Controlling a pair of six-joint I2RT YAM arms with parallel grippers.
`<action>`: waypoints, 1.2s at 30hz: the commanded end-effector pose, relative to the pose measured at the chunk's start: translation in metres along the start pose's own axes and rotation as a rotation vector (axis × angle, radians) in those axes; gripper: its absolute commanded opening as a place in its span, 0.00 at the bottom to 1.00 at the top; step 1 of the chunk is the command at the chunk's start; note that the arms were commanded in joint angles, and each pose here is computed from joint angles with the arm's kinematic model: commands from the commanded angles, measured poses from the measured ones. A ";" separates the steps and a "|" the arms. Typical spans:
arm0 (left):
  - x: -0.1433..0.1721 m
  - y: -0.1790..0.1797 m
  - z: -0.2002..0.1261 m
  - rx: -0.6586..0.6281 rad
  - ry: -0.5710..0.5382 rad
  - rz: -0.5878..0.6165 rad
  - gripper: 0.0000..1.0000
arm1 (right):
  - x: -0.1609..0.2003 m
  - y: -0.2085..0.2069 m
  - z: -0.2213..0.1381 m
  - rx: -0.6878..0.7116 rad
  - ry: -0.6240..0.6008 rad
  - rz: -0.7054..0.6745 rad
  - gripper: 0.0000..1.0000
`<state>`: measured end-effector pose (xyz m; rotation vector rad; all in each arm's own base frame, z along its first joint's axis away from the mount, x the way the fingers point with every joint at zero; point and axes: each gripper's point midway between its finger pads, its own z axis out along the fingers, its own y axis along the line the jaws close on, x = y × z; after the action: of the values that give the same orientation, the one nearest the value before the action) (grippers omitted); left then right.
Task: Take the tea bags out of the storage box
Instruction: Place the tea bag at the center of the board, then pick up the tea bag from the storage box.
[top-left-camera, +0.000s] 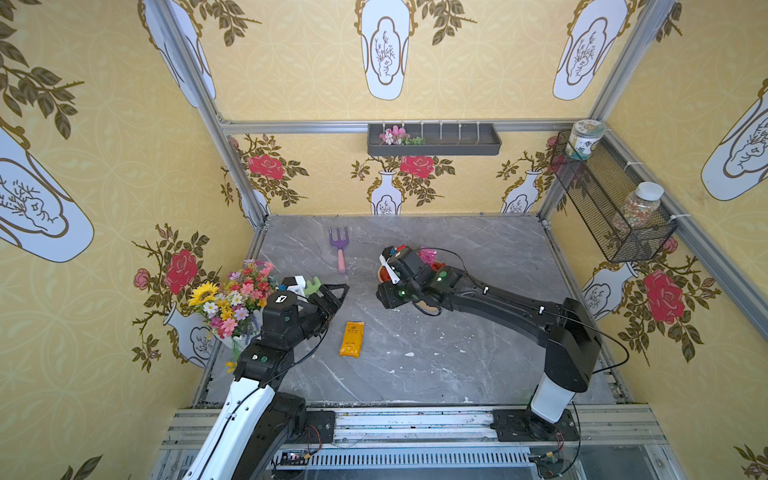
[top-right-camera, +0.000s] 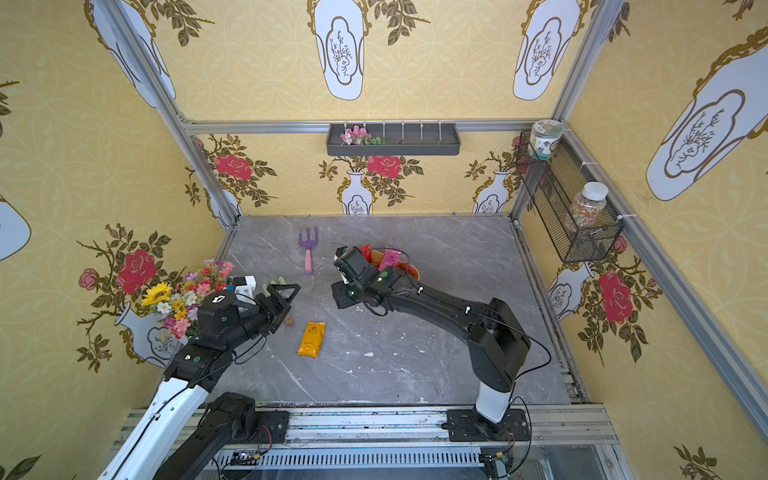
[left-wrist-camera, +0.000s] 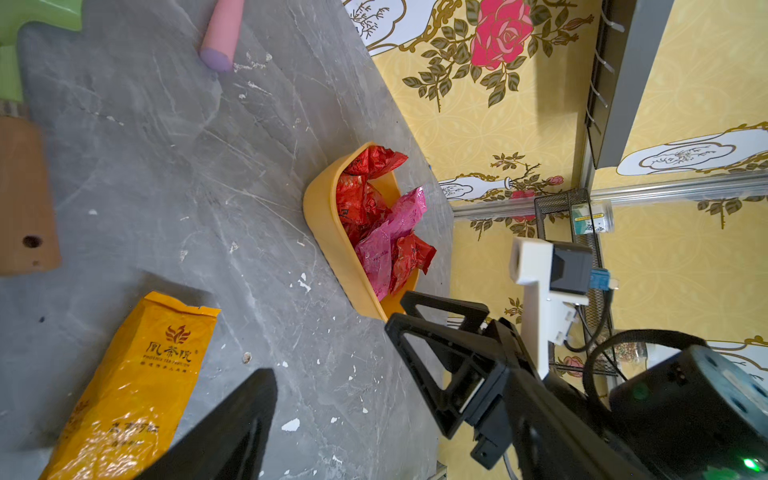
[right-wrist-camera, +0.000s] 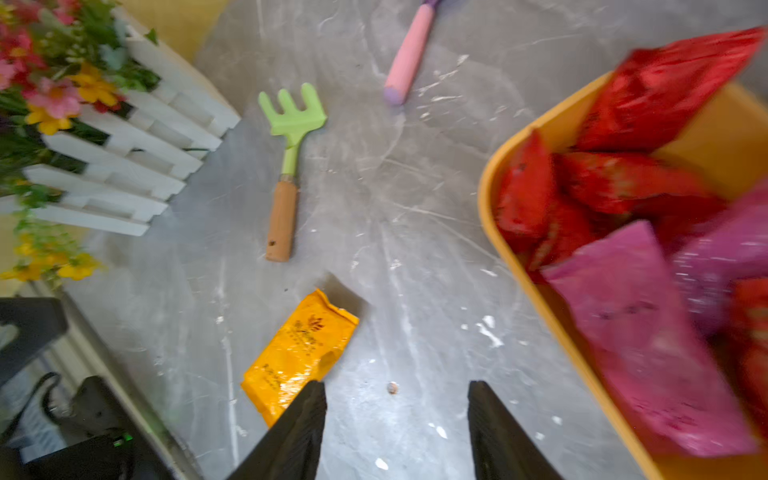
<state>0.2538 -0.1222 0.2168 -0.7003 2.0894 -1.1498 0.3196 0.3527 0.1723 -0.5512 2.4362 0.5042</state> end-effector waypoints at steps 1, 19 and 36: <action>0.004 -0.013 0.010 0.051 0.029 0.045 0.86 | 0.001 -0.062 -0.012 0.195 0.013 0.033 0.49; 0.092 -0.019 0.057 0.113 0.217 0.081 0.87 | 0.004 -0.191 -0.011 0.423 0.161 0.058 0.41; 0.098 0.000 0.052 0.093 0.227 0.033 0.88 | 0.000 -0.205 0.012 0.480 0.184 0.008 0.30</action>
<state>0.2281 -0.2159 0.1642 -0.5180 2.2246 -1.3199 0.4214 0.1867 0.1150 -0.3908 2.6205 -0.1122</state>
